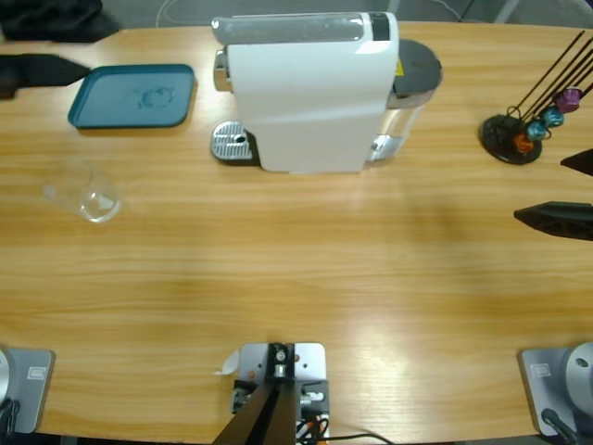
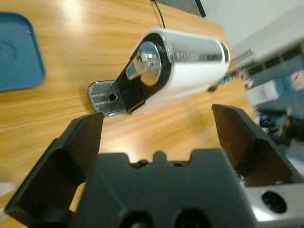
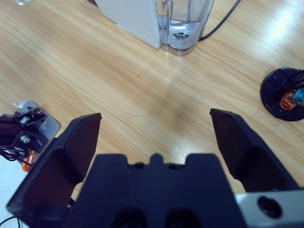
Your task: Pour coffee
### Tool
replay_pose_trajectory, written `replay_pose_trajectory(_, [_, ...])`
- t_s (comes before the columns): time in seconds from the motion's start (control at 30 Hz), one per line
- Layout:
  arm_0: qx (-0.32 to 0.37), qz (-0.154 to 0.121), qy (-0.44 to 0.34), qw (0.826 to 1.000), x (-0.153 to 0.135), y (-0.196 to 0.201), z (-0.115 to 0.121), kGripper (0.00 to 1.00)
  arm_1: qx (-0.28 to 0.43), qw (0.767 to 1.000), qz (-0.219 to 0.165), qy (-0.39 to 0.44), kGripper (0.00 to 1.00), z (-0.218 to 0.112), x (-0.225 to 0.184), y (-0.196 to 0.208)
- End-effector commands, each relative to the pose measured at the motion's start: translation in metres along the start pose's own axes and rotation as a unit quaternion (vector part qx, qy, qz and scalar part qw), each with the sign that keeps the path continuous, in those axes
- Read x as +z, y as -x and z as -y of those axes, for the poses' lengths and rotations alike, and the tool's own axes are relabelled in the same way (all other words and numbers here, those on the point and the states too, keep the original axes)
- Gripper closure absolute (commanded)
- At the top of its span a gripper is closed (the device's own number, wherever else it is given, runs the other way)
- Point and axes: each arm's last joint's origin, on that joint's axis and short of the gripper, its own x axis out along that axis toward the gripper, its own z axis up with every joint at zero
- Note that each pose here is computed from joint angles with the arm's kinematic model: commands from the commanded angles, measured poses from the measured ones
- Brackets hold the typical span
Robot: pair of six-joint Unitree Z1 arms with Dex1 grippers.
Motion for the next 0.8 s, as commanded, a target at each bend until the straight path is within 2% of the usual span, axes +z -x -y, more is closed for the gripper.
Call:
replay_pose_trajectory(0.03, [-0.016, -0.039, 0.119, 0.992, 0.027, -0.057, -0.018, 0.161, -0.004, 1.0, 0.004, -0.005, 0.0, 0.0, -0.006, 0.001])
replay_pose_trajectory(0.2, [-0.046, -0.078, 0.152, 0.984, 0.028, -0.088, -0.024, 0.158, -0.005, 1.0, 0.011, -0.004, 0.0, 0.0, -0.007, 0.0])
replay_pose_trajectory(0.53, [-0.058, -0.071, 0.149, 0.985, 0.046, -0.144, -0.029, 0.157, -0.008, 1.0, 0.009, -0.005, 0.0, 0.001, -0.007, 0.0])
replay_pose_trajectory(0.57, [-0.059, -0.07, 0.148, 0.985, 0.047, -0.144, -0.028, 0.172, -0.008, 1.0, 0.009, -0.005, 0.0, 0.001, -0.007, 0.0])
replay_pose_trajectory(0.7, [-0.062, -0.07, 0.151, 0.984, 0.046, -0.139, -0.028, 0.377, -0.011, 1.0, 0.008, -0.005, 0.0, 0.001, -0.006, -0.001])
replay_pose_trajectory(0.8, [-0.067, -0.07, 0.151, 0.984, 0.043, -0.128, -0.026, 0.405, -0.013, 1.0, 0.007, -0.005, 0.0, 0.002, -0.005, -0.002])
